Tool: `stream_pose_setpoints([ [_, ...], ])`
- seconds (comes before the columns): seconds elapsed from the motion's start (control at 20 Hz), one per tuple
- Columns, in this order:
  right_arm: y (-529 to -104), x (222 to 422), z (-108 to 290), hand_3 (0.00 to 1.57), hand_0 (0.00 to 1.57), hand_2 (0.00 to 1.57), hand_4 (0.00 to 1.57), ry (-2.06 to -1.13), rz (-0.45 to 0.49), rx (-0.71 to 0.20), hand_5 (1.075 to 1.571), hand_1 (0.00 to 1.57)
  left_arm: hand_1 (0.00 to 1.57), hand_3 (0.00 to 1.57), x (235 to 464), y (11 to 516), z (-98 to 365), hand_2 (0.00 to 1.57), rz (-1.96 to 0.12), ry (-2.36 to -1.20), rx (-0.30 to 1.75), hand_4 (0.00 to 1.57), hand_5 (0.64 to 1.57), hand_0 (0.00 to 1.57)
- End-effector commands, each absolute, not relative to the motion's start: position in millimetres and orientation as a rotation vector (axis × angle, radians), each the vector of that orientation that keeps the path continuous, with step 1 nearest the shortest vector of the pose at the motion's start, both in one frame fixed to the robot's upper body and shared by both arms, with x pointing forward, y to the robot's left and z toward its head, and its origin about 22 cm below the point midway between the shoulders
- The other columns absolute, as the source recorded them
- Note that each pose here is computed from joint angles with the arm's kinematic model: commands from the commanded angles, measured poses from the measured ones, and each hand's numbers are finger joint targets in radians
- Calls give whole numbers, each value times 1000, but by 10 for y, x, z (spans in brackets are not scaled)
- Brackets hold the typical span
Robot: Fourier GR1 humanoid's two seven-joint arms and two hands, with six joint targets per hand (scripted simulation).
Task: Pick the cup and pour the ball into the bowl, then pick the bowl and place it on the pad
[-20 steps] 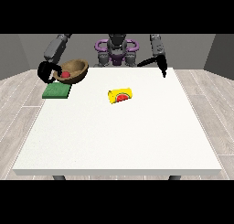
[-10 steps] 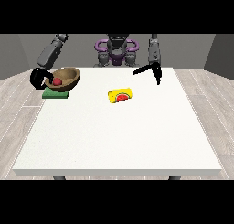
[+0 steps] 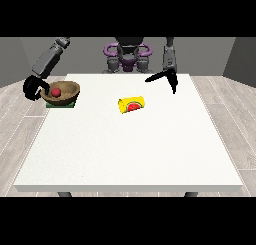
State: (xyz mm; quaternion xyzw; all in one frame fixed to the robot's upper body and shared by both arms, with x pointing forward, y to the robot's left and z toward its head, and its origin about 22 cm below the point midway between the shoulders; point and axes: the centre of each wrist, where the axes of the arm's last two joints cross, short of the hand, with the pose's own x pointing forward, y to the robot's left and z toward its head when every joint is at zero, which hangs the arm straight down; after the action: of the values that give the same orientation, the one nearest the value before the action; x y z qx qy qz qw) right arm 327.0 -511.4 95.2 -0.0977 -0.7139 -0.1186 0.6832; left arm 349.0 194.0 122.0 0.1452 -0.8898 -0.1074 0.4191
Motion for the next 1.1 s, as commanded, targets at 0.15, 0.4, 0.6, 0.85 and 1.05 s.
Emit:
stream_pose_setpoints([
  [0.15, -5176, 3230, 932, 212, 1571, 1571, 1007, -1601, -319, -183, 1571, 1571, 0, 0, 3333, 1943, 1282, 0, -274, -2219, 358, 0, 1563, 0],
  [0.4, -5252, 3265, 1172, 0, 1571, 1571, 707, -1559, -313, -149, 1569, 1571, 0, 0, 3305, 1809, 1377, 0, -229, -2197, 317, 0, 1566, 0],
  [0.6, -5238, 3142, 864, 1080, 1571, 1571, 737, -1526, -312, -182, 1570, 1571, 0, 0, 3211, 2041, 1232, 0, -281, -2215, 302, 0, 1566, 0],
  [0.85, -5066, 3217, 698, 1014, 1571, 1571, 694, -1442, -188, -214, 1567, 1571, 0, 0, 3240, 1883, 1284, 0, -253, -2177, 324, 0, 1567, 0],
  [1.05, -5390, 3034, 971, 1571, 1571, 1571, 588, -1420, -299, -319, 1535, 1571, 0, 0, 3220, 2053, 1350, 0, -245, -2240, 333, 0, 1565, 0],
])
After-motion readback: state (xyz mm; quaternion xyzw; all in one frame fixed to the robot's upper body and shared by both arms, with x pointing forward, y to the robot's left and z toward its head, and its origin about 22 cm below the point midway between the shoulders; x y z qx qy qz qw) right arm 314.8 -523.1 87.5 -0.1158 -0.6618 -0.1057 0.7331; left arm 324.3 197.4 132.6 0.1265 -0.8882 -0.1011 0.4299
